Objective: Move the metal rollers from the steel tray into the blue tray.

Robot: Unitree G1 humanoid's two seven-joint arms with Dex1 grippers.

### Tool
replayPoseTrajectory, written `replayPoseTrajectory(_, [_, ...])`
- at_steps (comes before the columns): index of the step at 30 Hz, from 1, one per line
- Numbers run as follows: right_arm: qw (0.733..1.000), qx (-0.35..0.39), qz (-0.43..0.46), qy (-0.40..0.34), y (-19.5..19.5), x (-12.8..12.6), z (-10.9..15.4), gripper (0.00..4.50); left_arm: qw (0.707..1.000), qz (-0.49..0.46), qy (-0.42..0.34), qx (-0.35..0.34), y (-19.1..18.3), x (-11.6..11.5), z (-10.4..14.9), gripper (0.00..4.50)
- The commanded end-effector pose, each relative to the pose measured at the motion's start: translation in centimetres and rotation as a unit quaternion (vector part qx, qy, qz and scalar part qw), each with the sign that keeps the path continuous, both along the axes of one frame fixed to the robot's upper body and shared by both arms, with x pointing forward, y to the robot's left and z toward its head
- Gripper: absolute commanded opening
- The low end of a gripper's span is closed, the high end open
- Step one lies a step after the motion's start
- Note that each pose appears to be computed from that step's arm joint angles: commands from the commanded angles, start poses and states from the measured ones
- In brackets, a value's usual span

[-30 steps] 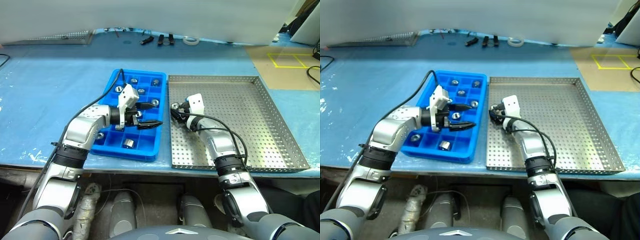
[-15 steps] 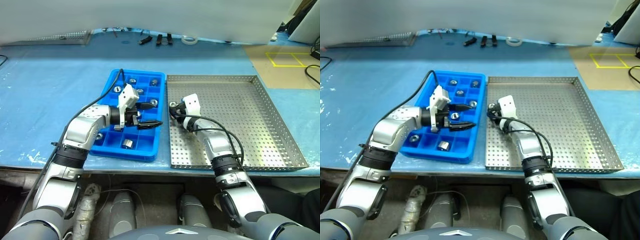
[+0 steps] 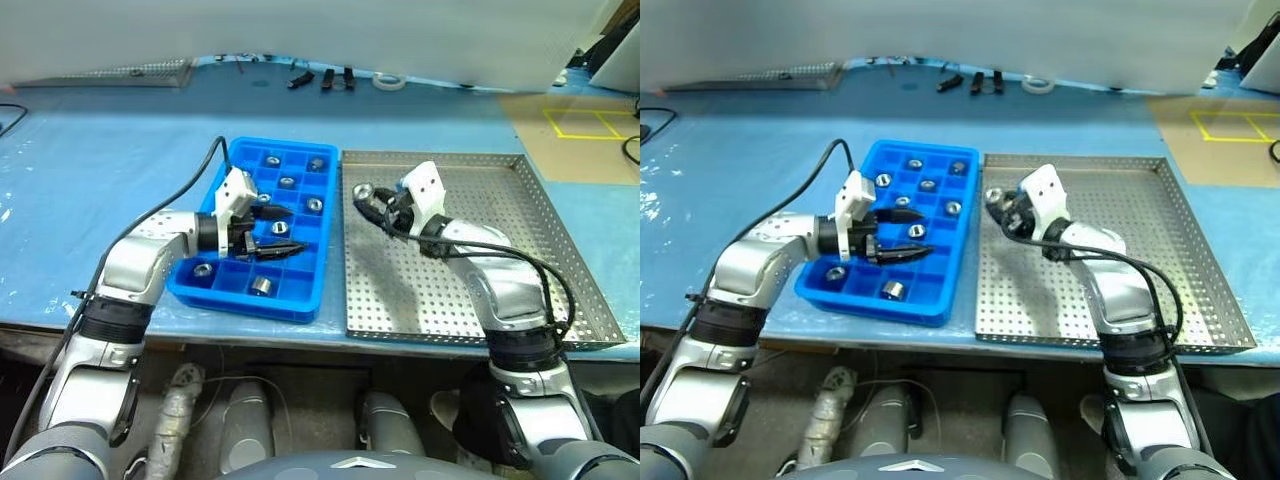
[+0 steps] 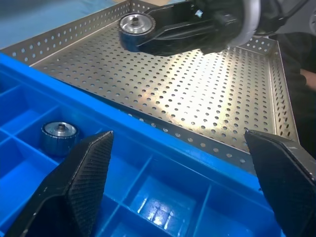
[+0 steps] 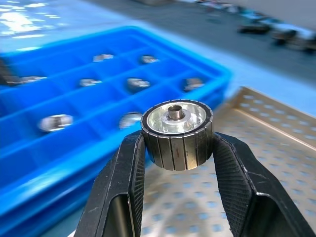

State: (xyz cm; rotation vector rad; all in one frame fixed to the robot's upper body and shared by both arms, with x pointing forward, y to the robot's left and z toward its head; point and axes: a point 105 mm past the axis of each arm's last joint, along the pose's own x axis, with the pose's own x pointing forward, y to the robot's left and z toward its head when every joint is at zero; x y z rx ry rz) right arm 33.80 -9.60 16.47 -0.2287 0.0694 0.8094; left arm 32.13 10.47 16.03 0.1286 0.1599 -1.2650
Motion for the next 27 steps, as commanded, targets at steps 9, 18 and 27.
replayPoseTrajectory(9, [0.984, -0.013, 0.173, 0.045, 5.4, -1.4, -1.1, 1.70, 0.997, 0.072, -0.012, 0.013, 3.9, -3.8, 0.4, 4.50])
replayPoseTrajectory(18, [0.971, -0.052, 0.223, 0.061, 5.7, -2.0, -2.7, 1.70, 0.993, 0.116, 0.001, 0.006, 4.4, -5.7, -0.3, 4.50])
replayPoseTrajectory(27, [0.975, -0.061, 0.206, 0.055, 5.2, -1.9, -2.6, 1.70, 0.993, 0.120, 0.003, 0.005, 4.5, -5.2, -1.0, 4.50])
